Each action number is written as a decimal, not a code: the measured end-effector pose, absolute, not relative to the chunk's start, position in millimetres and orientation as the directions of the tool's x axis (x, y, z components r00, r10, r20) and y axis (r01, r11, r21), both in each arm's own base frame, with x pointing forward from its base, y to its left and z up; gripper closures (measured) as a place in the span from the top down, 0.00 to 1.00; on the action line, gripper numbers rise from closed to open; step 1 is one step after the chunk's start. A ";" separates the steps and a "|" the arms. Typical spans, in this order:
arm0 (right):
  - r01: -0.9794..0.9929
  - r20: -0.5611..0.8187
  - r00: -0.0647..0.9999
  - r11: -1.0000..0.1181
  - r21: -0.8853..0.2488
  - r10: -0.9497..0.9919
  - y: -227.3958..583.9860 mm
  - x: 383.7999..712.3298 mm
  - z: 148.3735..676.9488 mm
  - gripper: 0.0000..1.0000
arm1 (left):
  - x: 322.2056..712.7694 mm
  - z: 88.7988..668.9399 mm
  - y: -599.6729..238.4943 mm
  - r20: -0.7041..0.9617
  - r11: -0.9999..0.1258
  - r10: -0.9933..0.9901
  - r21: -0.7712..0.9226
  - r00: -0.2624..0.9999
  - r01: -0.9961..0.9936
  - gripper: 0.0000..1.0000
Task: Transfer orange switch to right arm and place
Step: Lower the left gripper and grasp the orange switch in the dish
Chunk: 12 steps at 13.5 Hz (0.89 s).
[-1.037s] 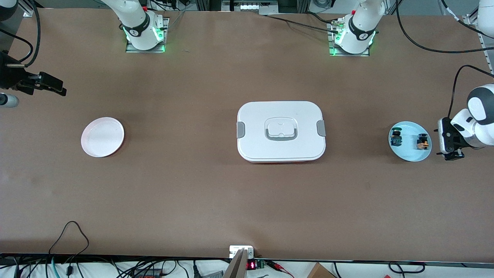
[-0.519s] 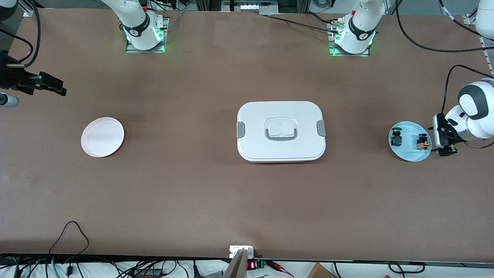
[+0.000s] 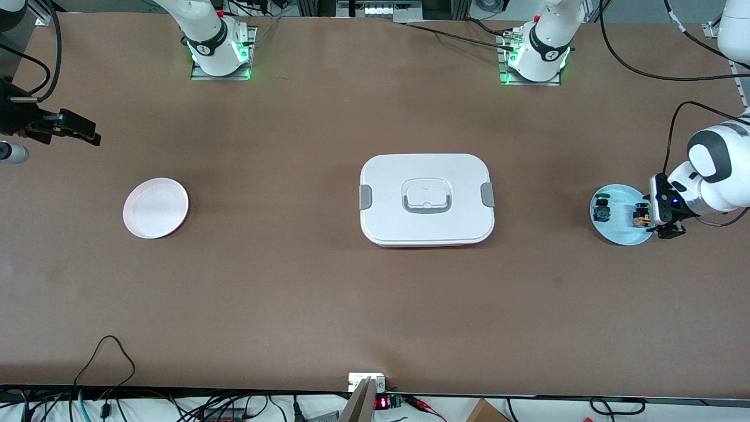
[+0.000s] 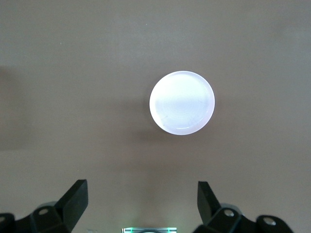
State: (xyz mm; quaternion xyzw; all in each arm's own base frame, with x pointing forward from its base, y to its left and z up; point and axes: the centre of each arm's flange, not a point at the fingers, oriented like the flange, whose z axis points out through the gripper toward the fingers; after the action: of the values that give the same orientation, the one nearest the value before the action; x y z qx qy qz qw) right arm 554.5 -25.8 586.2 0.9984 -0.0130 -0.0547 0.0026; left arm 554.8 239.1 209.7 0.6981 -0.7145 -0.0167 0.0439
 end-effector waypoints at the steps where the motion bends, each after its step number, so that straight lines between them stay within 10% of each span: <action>1: -0.026 -0.109 0.994 -1.000 0.007 -0.026 -25.9 554.5 586.1 1.00 | 553.6 207.2 241.2 0.040 0.021 -0.999 0.086 -0.017 -0.996 1.00; 12: -0.026 -0.109 0.994 -1.000 0.006 -0.026 -25.9 554.5 586.1 1.00 | 549.5 188.1 250.4 0.050 -0.008 -0.999 0.076 0.011 -0.997 1.00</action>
State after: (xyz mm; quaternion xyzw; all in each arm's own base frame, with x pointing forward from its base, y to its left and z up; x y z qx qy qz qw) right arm 554.5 -25.9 586.1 0.9984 -0.0131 -0.0547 0.0024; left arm 549.5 250.4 188.1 0.7097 -0.7030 -0.0091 0.0444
